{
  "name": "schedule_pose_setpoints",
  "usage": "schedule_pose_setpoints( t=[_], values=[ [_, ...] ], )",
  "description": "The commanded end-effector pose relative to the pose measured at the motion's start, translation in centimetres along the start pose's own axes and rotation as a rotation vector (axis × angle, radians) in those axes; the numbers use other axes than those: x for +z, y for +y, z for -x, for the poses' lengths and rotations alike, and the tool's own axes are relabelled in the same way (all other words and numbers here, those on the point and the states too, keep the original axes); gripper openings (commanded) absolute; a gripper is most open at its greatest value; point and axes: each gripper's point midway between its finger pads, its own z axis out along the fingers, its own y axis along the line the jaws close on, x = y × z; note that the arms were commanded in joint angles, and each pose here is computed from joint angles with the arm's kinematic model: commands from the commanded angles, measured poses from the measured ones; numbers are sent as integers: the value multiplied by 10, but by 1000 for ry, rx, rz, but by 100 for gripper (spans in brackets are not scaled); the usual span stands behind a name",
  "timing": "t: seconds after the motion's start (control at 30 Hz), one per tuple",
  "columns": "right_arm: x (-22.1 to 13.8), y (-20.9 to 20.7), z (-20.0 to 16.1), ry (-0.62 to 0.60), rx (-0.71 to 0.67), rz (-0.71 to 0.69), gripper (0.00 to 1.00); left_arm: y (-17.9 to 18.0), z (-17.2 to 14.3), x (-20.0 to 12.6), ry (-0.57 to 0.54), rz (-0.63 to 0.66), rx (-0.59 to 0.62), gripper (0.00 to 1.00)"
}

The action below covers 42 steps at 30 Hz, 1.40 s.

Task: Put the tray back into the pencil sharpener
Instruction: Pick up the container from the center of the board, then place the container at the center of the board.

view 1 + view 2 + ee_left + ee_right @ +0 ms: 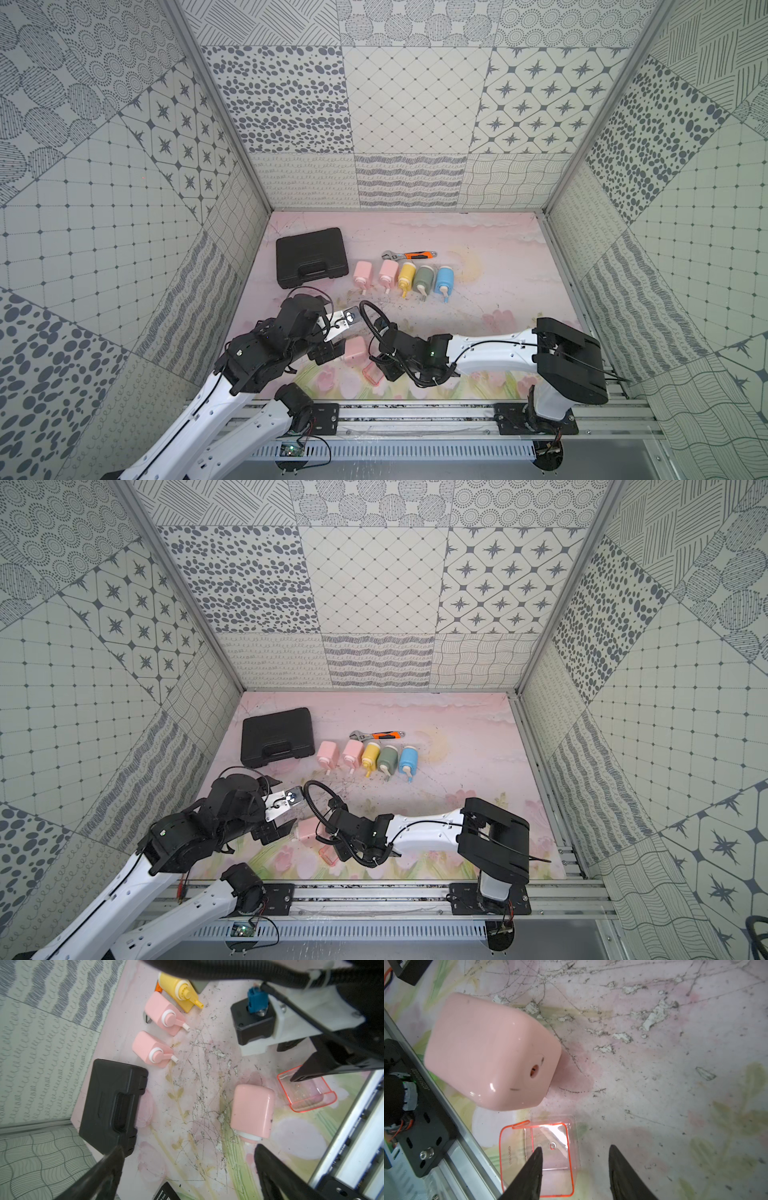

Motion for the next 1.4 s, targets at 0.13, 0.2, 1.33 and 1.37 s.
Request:
schedule_pose_setpoints(
  t=[0.13, 0.2, 1.33, 1.37],
  values=[
    [12, 4, -4, 33, -39, -5, 46, 43, -4, -18, -18, 257, -109, 98],
    [15, 3, -7, 45, -46, -7, 43, 42, -8, -15, -3, 256, -118, 97],
    [-92, -130, 4, 154, -660, 51, 0, -2, 12, 17, -13, -35, -154, 96],
    [-89, -136, 4, 161, -662, 50, 0, -5, 11, 19, -7, -53, -151, 96]
  ],
)
